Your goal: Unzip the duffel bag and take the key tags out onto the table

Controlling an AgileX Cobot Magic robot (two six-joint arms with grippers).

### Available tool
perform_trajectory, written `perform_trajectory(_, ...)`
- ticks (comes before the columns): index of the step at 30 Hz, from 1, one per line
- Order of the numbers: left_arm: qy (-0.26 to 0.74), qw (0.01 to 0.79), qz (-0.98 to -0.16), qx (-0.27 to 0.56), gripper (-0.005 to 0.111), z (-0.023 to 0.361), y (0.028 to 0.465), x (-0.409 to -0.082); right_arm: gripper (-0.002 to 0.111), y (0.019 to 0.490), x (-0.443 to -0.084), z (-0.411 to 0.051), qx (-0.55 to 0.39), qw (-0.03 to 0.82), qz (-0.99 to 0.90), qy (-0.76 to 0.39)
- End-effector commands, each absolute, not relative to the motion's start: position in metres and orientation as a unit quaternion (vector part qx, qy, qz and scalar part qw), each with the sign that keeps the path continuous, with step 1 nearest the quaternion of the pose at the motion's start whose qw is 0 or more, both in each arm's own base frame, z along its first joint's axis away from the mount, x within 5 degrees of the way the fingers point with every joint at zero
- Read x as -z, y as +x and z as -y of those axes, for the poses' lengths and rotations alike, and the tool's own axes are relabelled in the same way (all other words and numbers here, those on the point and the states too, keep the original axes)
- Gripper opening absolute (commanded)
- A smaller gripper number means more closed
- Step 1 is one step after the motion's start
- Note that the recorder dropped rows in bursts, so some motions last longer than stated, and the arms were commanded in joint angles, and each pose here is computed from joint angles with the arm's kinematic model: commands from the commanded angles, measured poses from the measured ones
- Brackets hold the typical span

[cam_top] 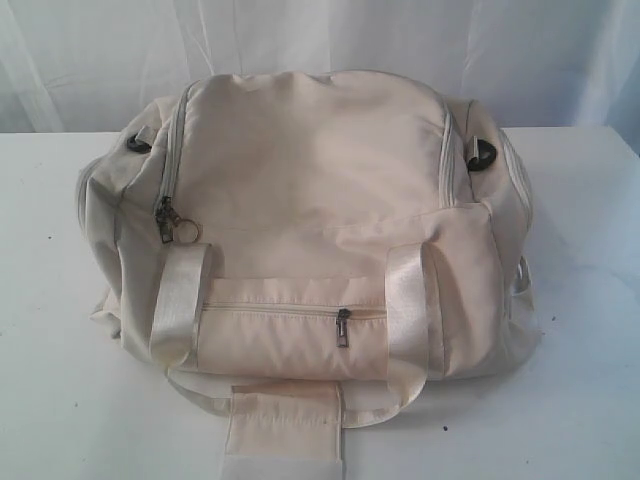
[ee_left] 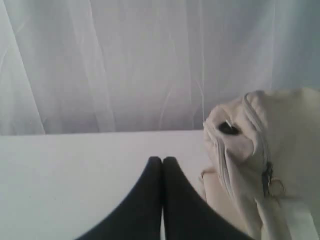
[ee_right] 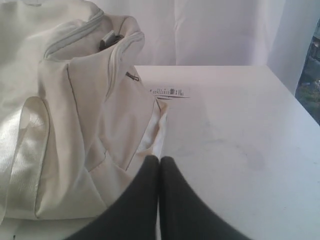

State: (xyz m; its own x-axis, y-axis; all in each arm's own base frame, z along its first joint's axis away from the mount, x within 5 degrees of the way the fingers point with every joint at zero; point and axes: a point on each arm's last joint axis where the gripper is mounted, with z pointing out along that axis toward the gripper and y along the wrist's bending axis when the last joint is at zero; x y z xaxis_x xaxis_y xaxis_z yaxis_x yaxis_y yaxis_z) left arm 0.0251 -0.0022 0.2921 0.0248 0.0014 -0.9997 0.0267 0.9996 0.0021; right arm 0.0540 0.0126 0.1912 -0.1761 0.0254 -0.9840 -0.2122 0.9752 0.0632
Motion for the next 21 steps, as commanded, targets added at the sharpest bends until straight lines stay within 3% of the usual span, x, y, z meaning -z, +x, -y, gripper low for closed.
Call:
perform_trajectory(1, 0.005, 0.747, -0.665, 0.012, 0.0, 0.002, 0.022, -0.304, 0.0, 0.054, -0.195, -0.013, -0.093, 0.66, -0.743, -0.063)
perform_trajectory(5, 0.005, 0.749, -0.663, 0.012, 0.0, 0.002, 0.022, -0.304, 0.0, 0.055, -0.198, -0.013, -0.094, 0.671, -0.733, -0.062)
perform_trajectory(10, 0.005, 0.751, -0.66, 0.012, 0.0, 0.002, 0.022, -0.305, 0.0, 0.055, -0.214, -0.012, -0.244, 0.698, -0.669, 0.079)
perform_trajectory(15, 0.003, 0.754, -0.657, 0.016, 0.0, 0.002, 0.022, -0.306, 0.0, 0.051, -0.235, -0.009, -0.293, 0.758, -0.574, 0.099)
perform_trajectory(19, 0.001, 0.781, -0.625, 0.015, 0.0, 0.002, 0.021, -0.313, 0.0, 0.051, -0.234, -0.009, -0.397, 0.705, -0.557, 0.186)
perform_trajectory(21, 0.003, 0.754, -0.657, 0.013, 0.0, 0.002, 0.026, -0.307, 0.0, 0.051, -0.237, -0.01, -0.391, 0.684, -0.587, 0.188)
